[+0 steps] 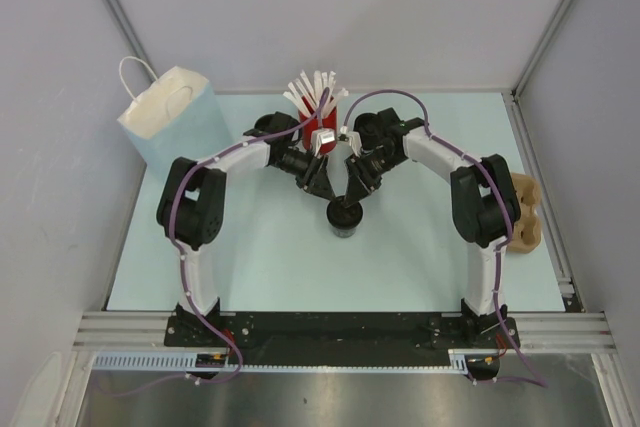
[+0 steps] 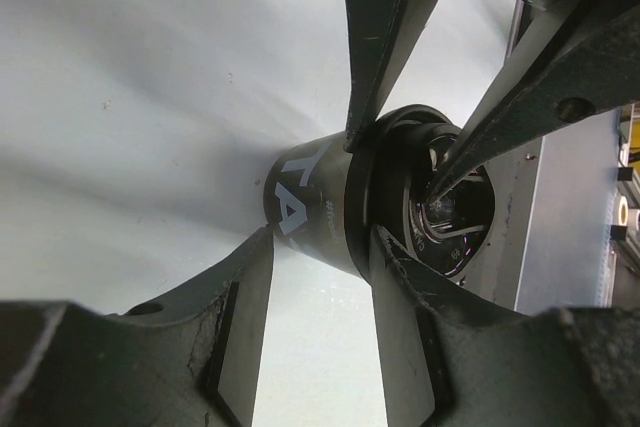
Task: Pack the takeout coffee
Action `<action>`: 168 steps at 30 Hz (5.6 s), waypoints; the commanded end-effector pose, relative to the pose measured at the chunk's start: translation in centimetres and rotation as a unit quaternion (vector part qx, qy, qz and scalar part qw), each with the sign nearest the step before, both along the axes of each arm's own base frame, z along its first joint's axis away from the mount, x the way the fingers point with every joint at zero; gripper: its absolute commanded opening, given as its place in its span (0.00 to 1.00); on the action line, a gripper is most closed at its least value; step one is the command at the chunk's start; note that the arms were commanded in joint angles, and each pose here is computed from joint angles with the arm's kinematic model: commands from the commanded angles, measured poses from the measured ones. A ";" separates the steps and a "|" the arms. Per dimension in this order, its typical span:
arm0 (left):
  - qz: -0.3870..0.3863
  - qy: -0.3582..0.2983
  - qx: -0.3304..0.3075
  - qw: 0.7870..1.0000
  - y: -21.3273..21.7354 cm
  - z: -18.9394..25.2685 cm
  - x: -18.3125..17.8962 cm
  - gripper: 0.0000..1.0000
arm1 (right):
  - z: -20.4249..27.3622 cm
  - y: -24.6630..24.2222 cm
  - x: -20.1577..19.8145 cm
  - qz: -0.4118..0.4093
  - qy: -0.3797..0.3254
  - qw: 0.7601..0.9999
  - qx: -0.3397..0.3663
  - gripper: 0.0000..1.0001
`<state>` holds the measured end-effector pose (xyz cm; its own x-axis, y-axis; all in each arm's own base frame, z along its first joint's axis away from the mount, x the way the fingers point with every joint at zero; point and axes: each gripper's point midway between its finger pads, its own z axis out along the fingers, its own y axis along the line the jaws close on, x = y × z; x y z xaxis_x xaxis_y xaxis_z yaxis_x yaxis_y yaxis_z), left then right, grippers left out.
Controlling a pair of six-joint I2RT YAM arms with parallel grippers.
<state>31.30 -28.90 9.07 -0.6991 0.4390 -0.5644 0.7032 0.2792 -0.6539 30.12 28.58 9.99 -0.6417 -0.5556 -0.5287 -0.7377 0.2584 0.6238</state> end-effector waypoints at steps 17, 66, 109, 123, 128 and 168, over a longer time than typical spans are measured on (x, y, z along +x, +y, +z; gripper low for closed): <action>-0.066 -0.025 0.207 0.976 2.7 -9.3 -4.6 0.50 | -6.8 -1.8 -0.5 0.032 -0.073 0.986 -0.148 0.36; -0.022 -0.164 -0.018 0.986 1.2 8.9 -0.9 0.91 | 3.9 -0.5 2.4 -0.014 -0.134 0.990 -0.041 0.61; 0.137 -0.355 0.076 0.922 14.4 15.7 -4.6 1.00 | 6.6 -0.6 -4.6 0.166 -0.351 0.918 -0.080 0.77; 0.134 -0.333 0.076 0.930 14.2 13.8 -4.2 0.99 | 4.0 0.1 -5.6 0.209 -0.350 0.907 -0.102 0.46; 0.135 -0.331 0.076 0.931 14.2 13.6 -4.1 0.99 | 3.9 -0.3 -5.9 0.212 -0.344 0.909 -0.103 0.44; 0.135 -0.311 0.076 0.938 14.2 12.6 -3.9 1.00 | 2.2 -0.6 -4.5 0.189 -0.345 0.908 -0.145 0.06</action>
